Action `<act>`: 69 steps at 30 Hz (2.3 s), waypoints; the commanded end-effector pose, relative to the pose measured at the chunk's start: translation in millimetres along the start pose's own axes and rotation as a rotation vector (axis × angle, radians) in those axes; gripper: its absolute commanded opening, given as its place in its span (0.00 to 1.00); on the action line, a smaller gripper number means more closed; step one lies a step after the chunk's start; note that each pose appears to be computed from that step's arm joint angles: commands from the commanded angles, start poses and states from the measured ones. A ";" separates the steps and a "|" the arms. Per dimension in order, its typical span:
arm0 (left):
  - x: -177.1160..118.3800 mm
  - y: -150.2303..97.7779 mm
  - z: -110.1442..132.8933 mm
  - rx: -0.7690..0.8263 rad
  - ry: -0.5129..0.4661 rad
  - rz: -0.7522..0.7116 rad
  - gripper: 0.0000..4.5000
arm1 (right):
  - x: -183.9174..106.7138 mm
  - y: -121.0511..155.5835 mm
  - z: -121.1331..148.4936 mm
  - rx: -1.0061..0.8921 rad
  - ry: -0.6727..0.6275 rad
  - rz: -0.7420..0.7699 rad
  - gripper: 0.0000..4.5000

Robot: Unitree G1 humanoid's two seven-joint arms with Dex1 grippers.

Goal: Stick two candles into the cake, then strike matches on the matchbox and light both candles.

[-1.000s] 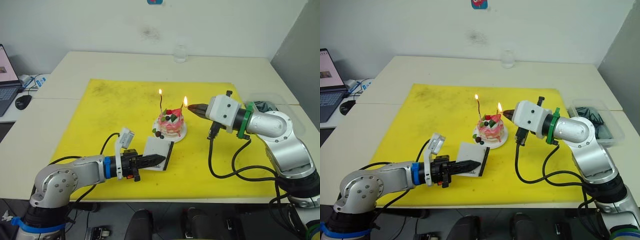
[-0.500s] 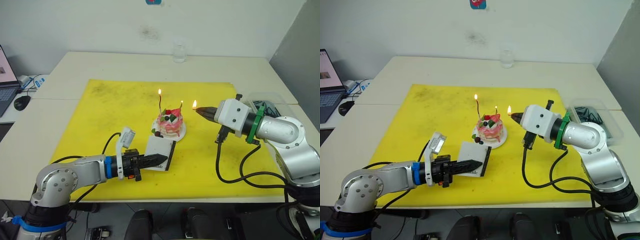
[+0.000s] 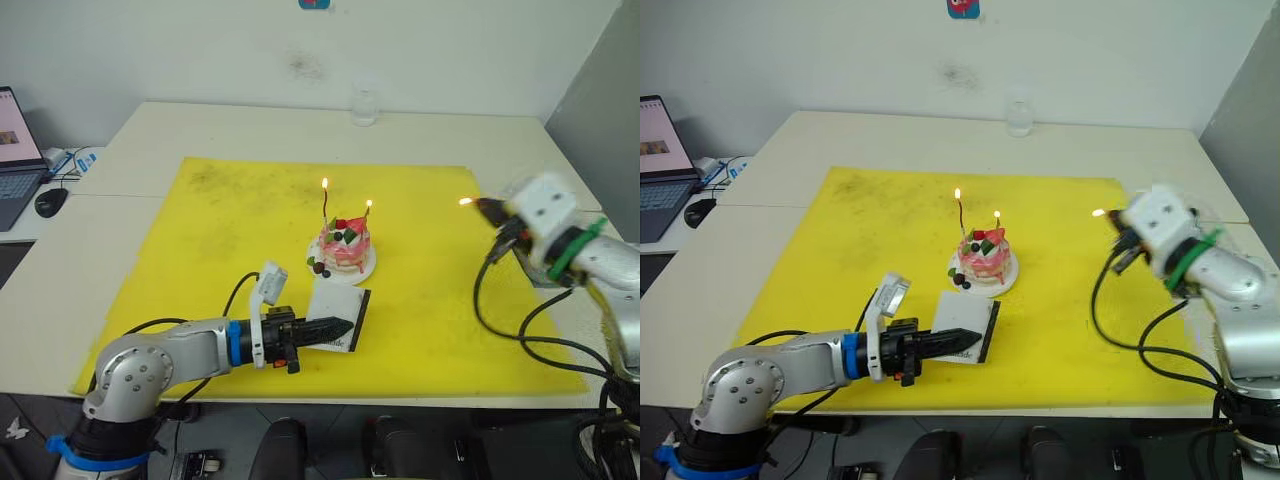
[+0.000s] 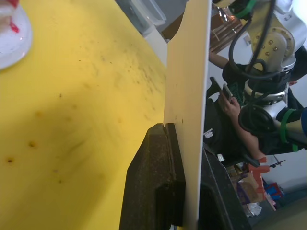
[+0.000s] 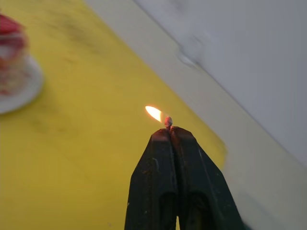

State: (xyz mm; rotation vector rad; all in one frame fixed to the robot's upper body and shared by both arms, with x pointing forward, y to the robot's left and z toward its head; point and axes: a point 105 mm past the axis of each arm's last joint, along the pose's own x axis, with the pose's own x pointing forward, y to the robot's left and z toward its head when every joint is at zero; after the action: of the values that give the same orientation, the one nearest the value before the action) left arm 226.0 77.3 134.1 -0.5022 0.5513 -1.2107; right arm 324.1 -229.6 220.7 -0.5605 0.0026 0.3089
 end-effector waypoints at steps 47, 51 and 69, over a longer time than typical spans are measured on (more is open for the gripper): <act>1.8 25.4 -15.1 -0.103 0.149 0.284 0.00 | -68.4 109.0 25.6 0.127 0.002 0.791 0.99; 5.8 29.4 -15.7 -0.084 0.170 0.306 0.13 | -70.7 117.8 27.7 0.125 0.016 0.853 1.00; -35.1 -5.9 16.1 0.094 0.179 0.297 0.99 | -66.0 111.1 31.7 0.050 0.011 0.853 1.00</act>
State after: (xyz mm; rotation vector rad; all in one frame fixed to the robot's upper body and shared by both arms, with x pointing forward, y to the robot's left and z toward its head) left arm 225.8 110.9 136.2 -0.2353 0.7621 -0.9617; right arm 224.9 -140.0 182.1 -0.4427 0.3162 1.1438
